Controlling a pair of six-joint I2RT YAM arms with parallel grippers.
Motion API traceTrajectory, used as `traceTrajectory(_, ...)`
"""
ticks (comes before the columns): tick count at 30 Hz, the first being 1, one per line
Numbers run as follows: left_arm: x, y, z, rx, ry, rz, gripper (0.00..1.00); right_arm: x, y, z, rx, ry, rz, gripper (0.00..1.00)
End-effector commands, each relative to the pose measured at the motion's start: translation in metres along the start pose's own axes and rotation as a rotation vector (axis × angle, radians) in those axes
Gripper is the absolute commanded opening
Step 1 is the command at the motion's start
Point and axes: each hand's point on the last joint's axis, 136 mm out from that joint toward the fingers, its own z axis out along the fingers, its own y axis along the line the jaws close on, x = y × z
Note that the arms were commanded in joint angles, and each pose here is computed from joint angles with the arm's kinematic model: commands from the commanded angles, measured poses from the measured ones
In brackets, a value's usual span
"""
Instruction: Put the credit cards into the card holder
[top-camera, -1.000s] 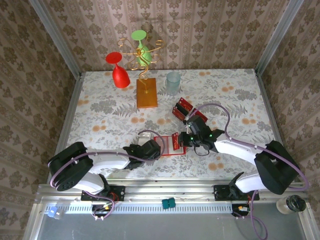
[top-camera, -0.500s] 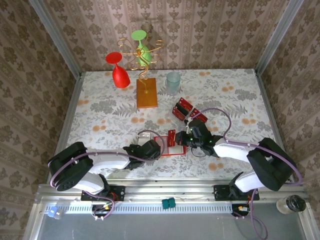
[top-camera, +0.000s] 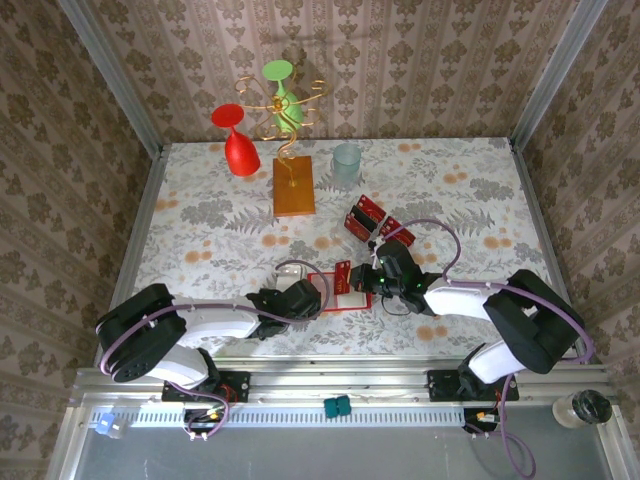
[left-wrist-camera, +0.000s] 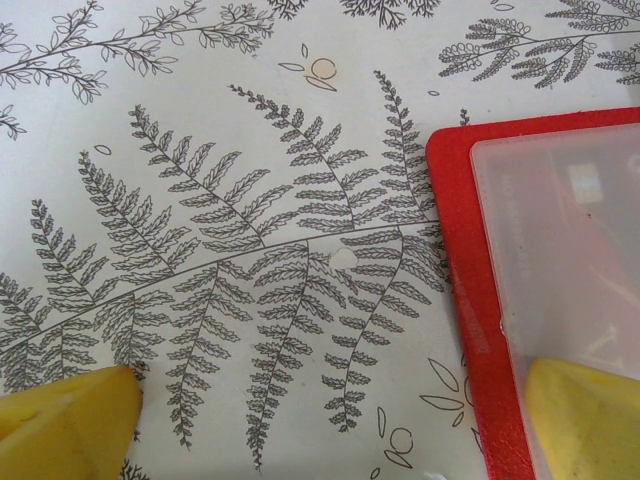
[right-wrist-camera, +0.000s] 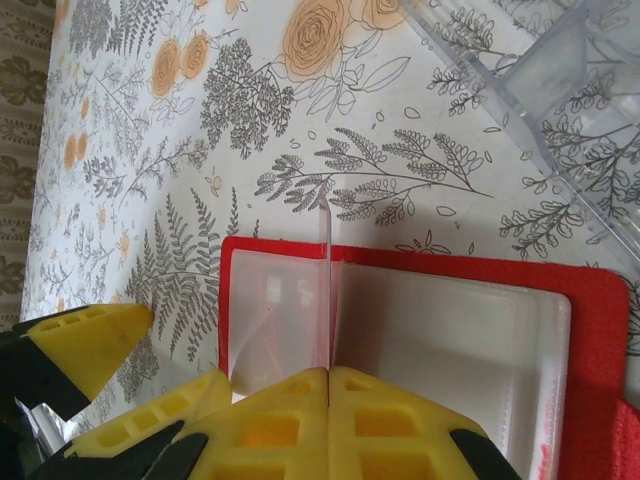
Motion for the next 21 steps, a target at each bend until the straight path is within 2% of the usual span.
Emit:
traceTrajectory(1, 0.012, 0.011, 0.002, -0.056, 0.036, 0.03, 1.0, 0.008, -0.01, 0.002, 0.014, 0.01, 0.016, 0.0)
traceTrajectory(21, 0.009, 0.008, 0.001, -0.05, 0.031, 0.033, 1.0, 0.023, -0.011, 0.008, -0.005, 0.086, 0.015, 0.0)
